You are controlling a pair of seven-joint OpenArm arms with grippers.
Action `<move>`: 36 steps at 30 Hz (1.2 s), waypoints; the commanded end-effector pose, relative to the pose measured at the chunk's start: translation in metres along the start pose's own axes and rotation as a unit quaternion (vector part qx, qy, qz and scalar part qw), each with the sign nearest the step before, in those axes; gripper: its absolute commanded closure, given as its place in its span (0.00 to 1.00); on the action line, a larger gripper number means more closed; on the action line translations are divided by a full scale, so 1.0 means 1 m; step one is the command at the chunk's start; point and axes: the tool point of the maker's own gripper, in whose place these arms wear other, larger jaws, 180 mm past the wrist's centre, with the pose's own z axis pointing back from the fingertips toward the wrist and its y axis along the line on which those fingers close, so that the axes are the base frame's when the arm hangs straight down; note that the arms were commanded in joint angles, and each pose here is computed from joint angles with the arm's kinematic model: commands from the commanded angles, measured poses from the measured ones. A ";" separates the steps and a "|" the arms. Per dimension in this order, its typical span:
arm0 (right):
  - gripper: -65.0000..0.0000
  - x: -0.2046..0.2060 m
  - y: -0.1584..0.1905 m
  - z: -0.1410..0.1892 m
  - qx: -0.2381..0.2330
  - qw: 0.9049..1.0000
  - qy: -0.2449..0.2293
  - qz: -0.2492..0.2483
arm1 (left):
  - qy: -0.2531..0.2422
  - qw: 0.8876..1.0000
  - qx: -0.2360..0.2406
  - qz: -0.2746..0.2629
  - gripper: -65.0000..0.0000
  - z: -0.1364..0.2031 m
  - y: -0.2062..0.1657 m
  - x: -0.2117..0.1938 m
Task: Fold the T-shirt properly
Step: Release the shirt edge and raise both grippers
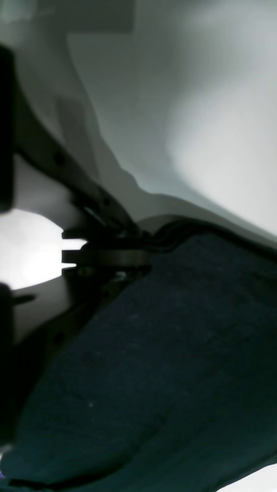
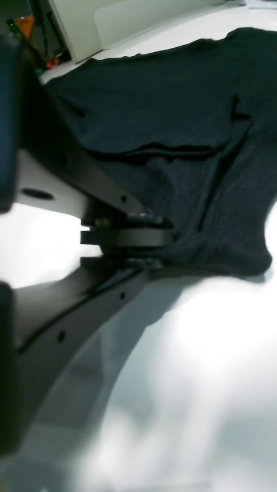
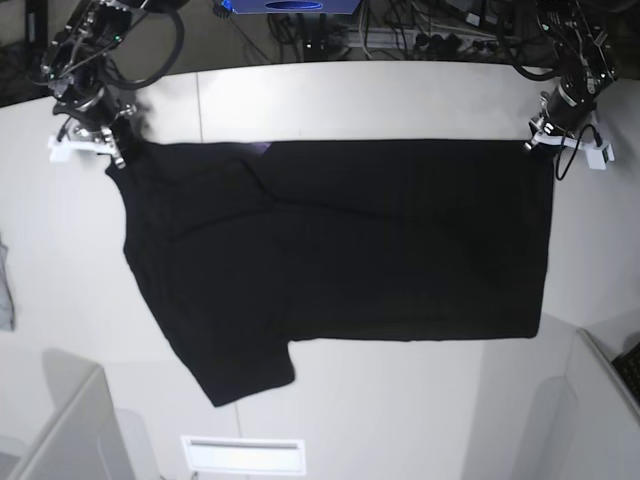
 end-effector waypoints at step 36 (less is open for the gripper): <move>1.00 -0.030 -0.065 0.059 -0.096 0.993 0.046 0.047 | 0.063 0.996 0.052 -0.040 1.00 0.063 0.040 -0.055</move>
